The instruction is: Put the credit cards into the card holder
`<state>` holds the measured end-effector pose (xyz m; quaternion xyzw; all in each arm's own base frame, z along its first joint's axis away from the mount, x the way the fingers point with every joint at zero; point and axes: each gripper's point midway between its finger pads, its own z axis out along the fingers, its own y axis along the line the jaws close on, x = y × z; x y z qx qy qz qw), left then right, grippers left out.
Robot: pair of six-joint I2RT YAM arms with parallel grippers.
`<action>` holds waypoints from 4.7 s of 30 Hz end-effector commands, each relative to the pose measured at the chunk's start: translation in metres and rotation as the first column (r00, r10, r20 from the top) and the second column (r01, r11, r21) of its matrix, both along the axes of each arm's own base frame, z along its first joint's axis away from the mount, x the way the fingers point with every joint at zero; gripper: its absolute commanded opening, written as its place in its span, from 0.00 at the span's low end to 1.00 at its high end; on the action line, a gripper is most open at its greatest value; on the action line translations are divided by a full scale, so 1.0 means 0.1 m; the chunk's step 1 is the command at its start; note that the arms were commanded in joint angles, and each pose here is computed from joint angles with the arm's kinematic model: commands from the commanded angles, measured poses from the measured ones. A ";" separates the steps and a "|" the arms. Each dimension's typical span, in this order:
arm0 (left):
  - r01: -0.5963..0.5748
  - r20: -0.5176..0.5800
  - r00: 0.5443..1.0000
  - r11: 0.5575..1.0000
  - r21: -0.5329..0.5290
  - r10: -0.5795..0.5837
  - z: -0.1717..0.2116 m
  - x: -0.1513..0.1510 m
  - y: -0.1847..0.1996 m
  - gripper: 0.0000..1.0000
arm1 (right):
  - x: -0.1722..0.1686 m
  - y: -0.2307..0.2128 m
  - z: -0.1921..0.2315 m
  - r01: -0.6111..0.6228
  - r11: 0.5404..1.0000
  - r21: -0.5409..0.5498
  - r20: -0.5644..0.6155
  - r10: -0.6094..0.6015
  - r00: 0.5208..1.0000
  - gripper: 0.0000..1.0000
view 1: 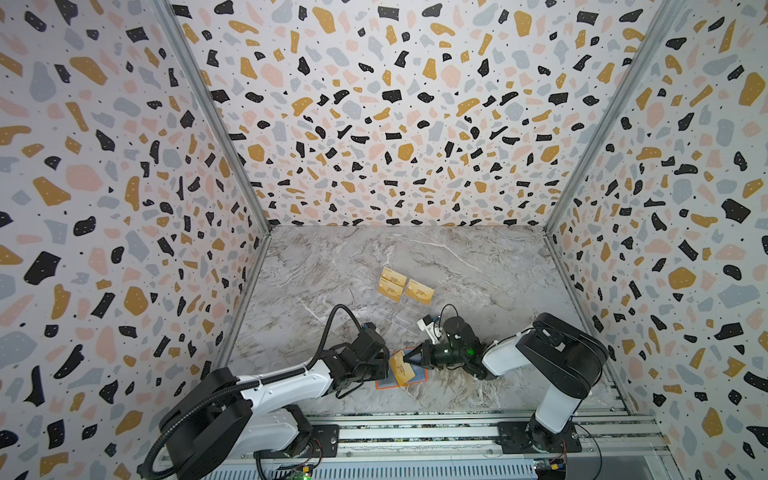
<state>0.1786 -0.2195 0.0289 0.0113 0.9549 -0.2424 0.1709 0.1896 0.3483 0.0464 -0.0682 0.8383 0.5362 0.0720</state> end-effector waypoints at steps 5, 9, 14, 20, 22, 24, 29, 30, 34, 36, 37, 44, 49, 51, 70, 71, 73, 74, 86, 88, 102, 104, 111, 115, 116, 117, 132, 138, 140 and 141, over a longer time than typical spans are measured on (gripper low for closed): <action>0.008 -0.007 1.000 1.000 -0.010 -0.009 -0.02 -0.05 0.01 0.12 | 0.10 0.08 0.01 0.031 0.999 0.015 0.015 -0.032 0.999 0.00; 0.010 -0.011 1.000 1.000 -0.008 -0.010 -0.03 -0.06 0.01 0.12 | 0.11 0.06 -0.02 0.052 0.999 0.007 0.017 -0.052 0.999 0.00; 0.011 -0.010 1.000 1.000 -0.013 -0.011 -0.03 -0.06 0.01 0.12 | 0.10 0.10 -0.03 0.062 0.998 0.026 0.011 -0.063 0.998 0.00; -0.013 -0.019 1.000 0.999 -0.037 0.012 -0.01 -0.06 -0.01 0.12 | 0.05 0.11 -0.05 0.083 0.996 0.040 0.001 -0.083 0.997 0.00; -0.013 -0.020 1.000 0.999 -0.038 0.012 -0.01 -0.06 -0.01 0.12 | 0.04 0.10 -0.07 0.091 0.995 0.037 0.001 -0.091 0.996 0.00; -0.015 -0.019 1.000 0.999 -0.046 0.014 0.00 -0.05 -0.02 0.12 | 0.04 0.10 -0.08 0.094 0.995 0.032 0.009 -0.094 0.996 0.00; -0.028 -0.011 1.000 0.996 -0.082 0.027 0.08 -0.02 -0.07 0.17 | 0.02 0.10 -0.12 0.086 0.996 -0.029 0.043 -0.085 0.995 0.00; -0.033 -0.005 0.999 0.996 -0.085 0.033 0.12 -0.01 -0.07 0.20 | 0.02 0.09 -0.12 0.085 0.995 -0.043 0.054 -0.082 0.995 0.01; -0.077 0.014 0.997 0.994 -0.078 0.078 0.20 0.06 0.02 0.28 | -0.01 0.03 -0.13 0.069 0.990 -0.123 0.093 -0.058 0.994 0.13; -0.108 0.024 0.994 0.991 -0.078 0.110 0.23 0.10 0.08 0.30 | -0.04 0.01 -0.14 0.052 0.985 -0.166 0.111 -0.034 0.993 0.20; -0.124 0.028 0.992 0.989 -0.077 0.127 0.23 0.11 0.12 0.32 | -0.05 0.01 -0.13 0.044 0.981 -0.187 0.121 -0.021 0.992 0.23; -0.192 0.047 0.980 0.981 -0.026 0.193 0.18 0.16 0.35 0.43 | -0.16 0.00 -0.06 -0.012 0.957 -0.289 0.169 0.064 0.984 0.37; -0.186 0.038 0.982 0.982 -0.033 0.187 0.09 0.12 0.37 0.51 | -0.21 0.07 -0.02 -0.044 0.963 -0.265 0.157 0.088 0.984 0.40; -0.183 0.036 0.982 0.982 -0.046 0.184 0.07 0.11 0.35 0.54 | -0.23 0.11 0.01 -0.050 0.966 -0.254 0.155 0.092 0.984 0.40; -0.165 0.004 0.986 0.971 -0.175 0.168 0.03 0.04 0.20 0.53 | -0.31 0.41 0.09 -0.090 0.962 -0.259 0.167 0.137 0.976 0.40; -0.162 0.003 0.986 0.970 -0.181 0.165 0.03 0.04 0.19 0.53 | -0.30 0.43 0.08 -0.090 0.956 -0.280 0.179 0.144 0.973 0.40; -0.153 0.002 0.988 0.970 -0.191 0.156 0.04 0.04 0.17 0.52 | -0.30 0.45 0.05 -0.097 0.937 -0.336 0.211 0.175 0.962 0.40; -0.149 0.002 0.988 0.969 -0.196 0.153 0.05 0.04 0.16 0.52 | -0.32 0.48 0.05 -0.106 0.932 -0.348 0.220 0.191 0.956 0.40; -0.135 0.008 0.990 0.970 -0.204 0.140 0.09 0.04 0.13 0.51 | -0.35 0.52 0.07 -0.128 0.928 -0.350 0.231 0.218 0.948 0.41; -0.142 0.015 0.989 0.971 -0.193 0.148 0.09 0.05 0.15 0.51 | -0.34 0.45 0.11 -0.112 0.927 -0.359 0.244 0.208 0.947 0.42; -0.132 -0.007 0.991 0.989 -0.061 0.132 0.11 0.02 0.31 0.57 | -0.16 0.10 0.07 -0.083 0.905 -0.417 0.266 0.209 0.941 0.20; -0.132 -0.021 0.991 0.989 -0.062 0.131 0.09 0.01 0.32 0.60 | -0.17 0.12 0.02 -0.099 0.902 -0.419 0.259 0.223 0.940 0.16; -0.122 -0.064 0.991 0.991 -0.047 0.119 0.03 -0.03 0.32 0.64 | -0.21 0.02 -0.26 -0.122 0.878 -0.463 0.222 0.249 0.943 0.12; -0.112 -0.096 0.990 0.993 -0.047 0.107 0.00 -0.05 0.29 0.67 | -0.22 -0.14 -0.40 -0.111 0.863 -0.493 0.192 0.233 0.953 0.11; -0.105 -0.103 0.990 0.993 -0.056 0.099 0.00 -0.05 0.26 0.67 | -0.21 -0.18 -0.42 -0.107 0.863 -0.495 0.187 0.226 0.956 0.11; -0.098 -0.109 0.990 0.993 -0.072 0.089 0.00 -0.05 0.22 0.67 | -0.22 -0.20 -0.45 -0.104 0.863 -0.495 0.183 0.221 0.958 0.11; -0.095 -0.056 0.995 0.941 -0.326 0.081 0.60 0.08 -0.11 0.66 | -0.19 -0.15 -0.40 -0.092 0.888 -0.450 0.198 0.200 0.960 0.11; -0.096 -0.066 0.995 0.933 -0.347 0.078 0.59 0.08 -0.15 0.61 | -0.16 -0.10 -0.28 -0.082 0.904 -0.419 0.228 0.192 0.955 0.11; -0.094 -0.073 0.995 0.934 -0.343 0.073 0.55 0.08 -0.17 0.59 | -0.15 -0.09 -0.25 -0.081 0.908 -0.412 0.233 0.191 0.954 0.10; -0.094 -0.074 0.995 0.936 -0.340 0.072 0.54 0.09 -0.17 0.57 | -0.15 -0.08 -0.24 -0.081 0.909 -0.408 0.236 0.191 0.953 0.10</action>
